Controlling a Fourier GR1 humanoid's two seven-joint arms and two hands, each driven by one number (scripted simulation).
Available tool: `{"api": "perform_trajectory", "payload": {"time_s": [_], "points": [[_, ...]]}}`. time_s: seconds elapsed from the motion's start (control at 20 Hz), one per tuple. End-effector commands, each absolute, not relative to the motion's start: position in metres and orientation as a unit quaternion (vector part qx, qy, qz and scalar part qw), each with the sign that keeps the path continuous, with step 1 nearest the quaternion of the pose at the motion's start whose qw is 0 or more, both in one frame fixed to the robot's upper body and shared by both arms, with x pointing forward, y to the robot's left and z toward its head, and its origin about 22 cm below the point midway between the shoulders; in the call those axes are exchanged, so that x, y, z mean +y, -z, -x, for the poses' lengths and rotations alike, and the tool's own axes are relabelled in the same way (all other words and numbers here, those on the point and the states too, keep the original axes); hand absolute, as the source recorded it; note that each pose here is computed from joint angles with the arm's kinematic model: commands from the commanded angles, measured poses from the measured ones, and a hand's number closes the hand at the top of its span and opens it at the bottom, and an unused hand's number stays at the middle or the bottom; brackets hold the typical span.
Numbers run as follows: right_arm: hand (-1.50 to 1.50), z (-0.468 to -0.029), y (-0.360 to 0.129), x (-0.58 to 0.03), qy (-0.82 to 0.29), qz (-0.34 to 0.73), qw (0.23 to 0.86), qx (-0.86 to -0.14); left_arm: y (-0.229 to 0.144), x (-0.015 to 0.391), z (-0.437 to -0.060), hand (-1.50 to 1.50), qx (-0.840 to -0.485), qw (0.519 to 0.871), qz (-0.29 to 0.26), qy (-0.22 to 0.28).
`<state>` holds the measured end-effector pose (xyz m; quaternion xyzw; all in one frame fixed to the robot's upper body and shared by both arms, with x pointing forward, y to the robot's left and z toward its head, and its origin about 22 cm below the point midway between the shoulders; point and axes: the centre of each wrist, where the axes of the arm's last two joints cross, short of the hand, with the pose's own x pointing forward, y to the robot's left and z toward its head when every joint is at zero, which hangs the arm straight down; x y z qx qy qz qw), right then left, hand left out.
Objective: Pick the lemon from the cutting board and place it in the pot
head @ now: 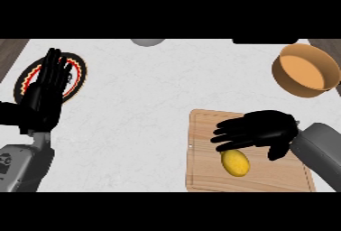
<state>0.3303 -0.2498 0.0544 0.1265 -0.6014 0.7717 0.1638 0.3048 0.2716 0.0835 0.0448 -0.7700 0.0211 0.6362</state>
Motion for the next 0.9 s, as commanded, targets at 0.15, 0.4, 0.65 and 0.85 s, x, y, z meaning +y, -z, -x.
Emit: {"api": "perform_trajectory", "payload": {"time_s": [0.15, 0.4, 0.65, 0.85], "points": [[-1.5, -0.334, -0.023, -0.233, -0.775, -0.145, 0.162, -0.593, -0.091, 0.269, -0.291, 0.0, -0.773, 0.633, -0.039, -0.019], [-1.5, -0.32, -0.007, -0.215, -0.772, -0.157, 0.155, -0.597, -0.07, 0.265, -0.297, 0.0, -0.771, 0.635, -0.044, -0.024], [-1.5, -0.312, 0.002, -0.211, -0.778, -0.173, 0.152, -0.585, -0.07, 0.268, -0.3, 0.0, -0.767, 0.639, -0.051, -0.03], [-1.5, -0.305, 0.022, -0.198, -0.775, -0.189, 0.148, -0.585, -0.086, 0.255, -0.307, 0.0, -0.772, 0.633, -0.047, -0.028]]}}
